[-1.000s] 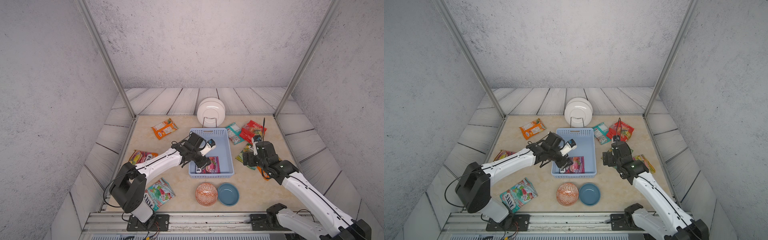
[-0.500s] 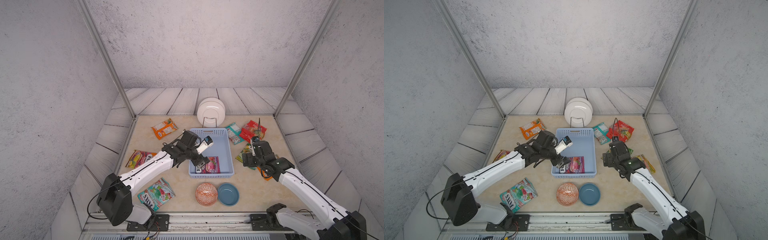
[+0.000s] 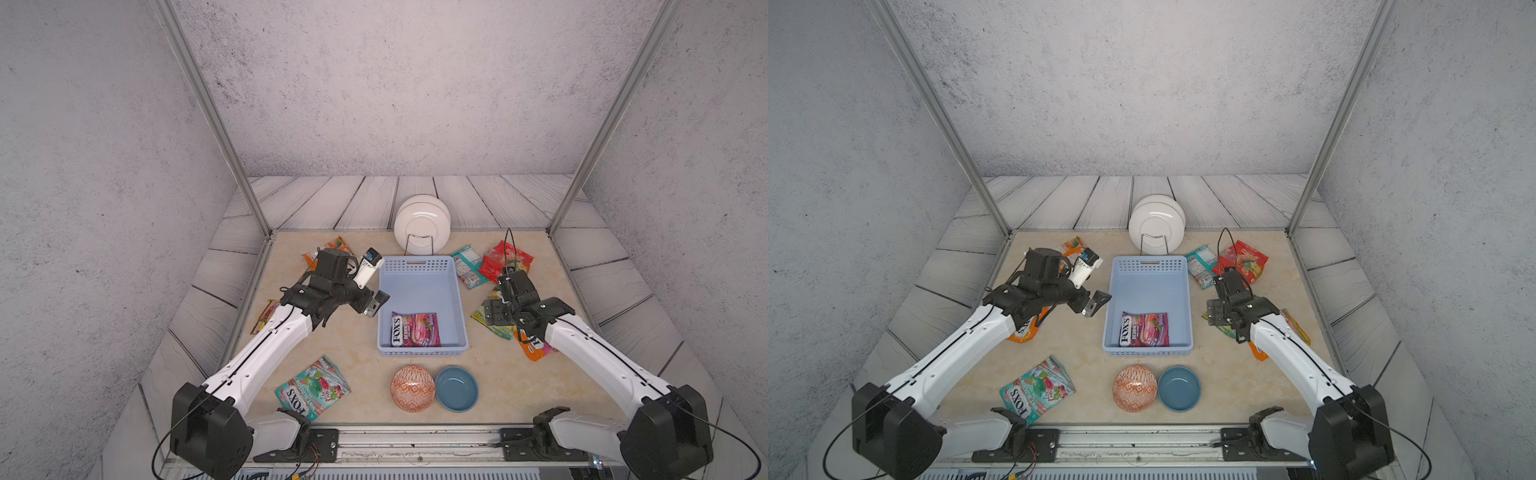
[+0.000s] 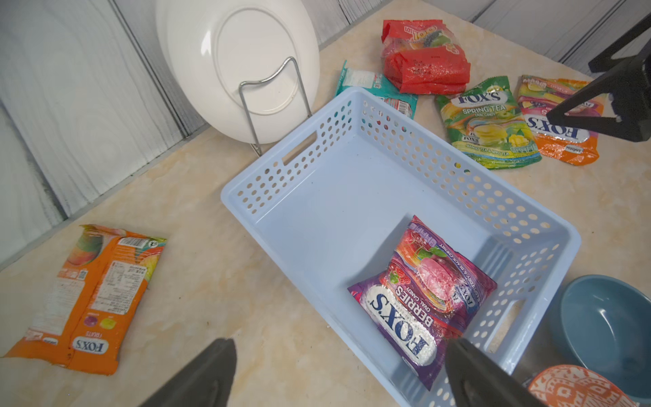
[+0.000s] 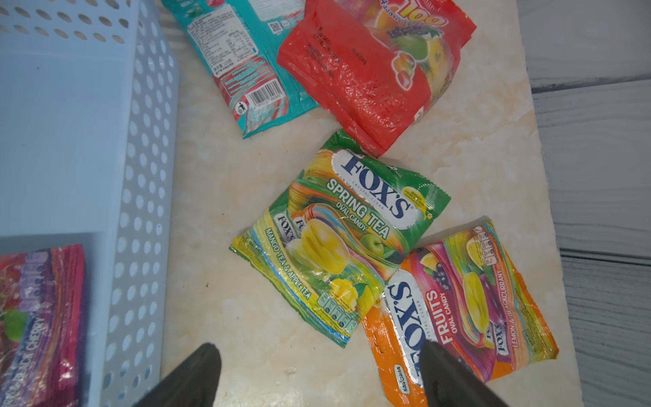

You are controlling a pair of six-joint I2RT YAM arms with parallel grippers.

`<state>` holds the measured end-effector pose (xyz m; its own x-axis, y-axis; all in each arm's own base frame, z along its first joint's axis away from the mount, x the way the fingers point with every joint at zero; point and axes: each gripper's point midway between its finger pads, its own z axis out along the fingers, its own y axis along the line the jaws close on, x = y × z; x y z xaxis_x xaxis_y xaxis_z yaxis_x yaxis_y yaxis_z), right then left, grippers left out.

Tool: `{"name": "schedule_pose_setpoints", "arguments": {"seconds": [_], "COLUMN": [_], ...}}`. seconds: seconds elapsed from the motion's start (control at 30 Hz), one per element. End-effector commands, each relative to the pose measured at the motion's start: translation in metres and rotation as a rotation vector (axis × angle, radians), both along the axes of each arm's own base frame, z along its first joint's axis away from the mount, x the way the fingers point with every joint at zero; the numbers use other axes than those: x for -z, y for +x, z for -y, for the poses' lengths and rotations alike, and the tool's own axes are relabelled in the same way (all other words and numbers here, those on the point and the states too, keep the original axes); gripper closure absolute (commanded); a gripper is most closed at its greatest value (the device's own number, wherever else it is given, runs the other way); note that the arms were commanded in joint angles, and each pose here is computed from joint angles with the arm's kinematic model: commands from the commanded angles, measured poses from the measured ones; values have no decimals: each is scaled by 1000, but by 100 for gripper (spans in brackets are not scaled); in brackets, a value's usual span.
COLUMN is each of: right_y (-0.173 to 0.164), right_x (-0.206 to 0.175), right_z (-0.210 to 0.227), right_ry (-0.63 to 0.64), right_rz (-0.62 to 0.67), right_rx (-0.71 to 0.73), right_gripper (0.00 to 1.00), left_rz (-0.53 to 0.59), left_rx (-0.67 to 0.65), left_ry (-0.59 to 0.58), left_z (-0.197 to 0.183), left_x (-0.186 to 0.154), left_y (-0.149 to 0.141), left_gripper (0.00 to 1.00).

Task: Put the candies in the basket
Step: Place the candy in the basket, then pick up the candy at the center of the board.

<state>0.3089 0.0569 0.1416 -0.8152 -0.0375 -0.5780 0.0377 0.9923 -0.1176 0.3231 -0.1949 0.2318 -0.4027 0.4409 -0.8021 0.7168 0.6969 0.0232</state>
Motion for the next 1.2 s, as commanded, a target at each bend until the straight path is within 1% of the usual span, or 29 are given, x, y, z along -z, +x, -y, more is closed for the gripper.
{"name": "schedule_pose_setpoints", "arguments": {"seconds": [0.0,0.2,0.3,0.43,0.57,0.63,0.77,0.9,1.03,1.1,1.17], "right_y": [9,19,23,23,24,24,29,31,34,34,36], "right_x": [-1,5,12,21,34,42,55,68,80,85,89], "right_z": [1,13,23,34,44,47,53,57,62,65,66], "right_ry": [76,143,167,238,268,296,323,372,385,413,425], "right_rz": [-1,-28,-31,-46,-54,-66,-76,-120,-149,-152,-142], "right_rx": [60,138,183,259,316,343,365,395,414,434,436], "right_gripper": [9,11,11,14,18,21,25,33,39,43,44], "left_rz": [8,20,30,25,40,49,68,65,66,65,73], "left_rx": [-54,-156,-183,-256,-301,-345,-372,-378,-378,-394,-389], "left_ry": [-47,-105,-127,-188,-176,-167,-160,-158,-155,-149,-155], "left_z": [-18,-51,-63,-83,-95,-102,-107,-109,-110,-113,-112], "left_x": [-8,-18,-20,-19,-15,-17,-19,-18,-17,-17,-18], "left_y": [0,5,4,7,10,15,18,18,18,20,20], "left_gripper": [1,1,1,1,1,1,1,1,1,1,1]}}
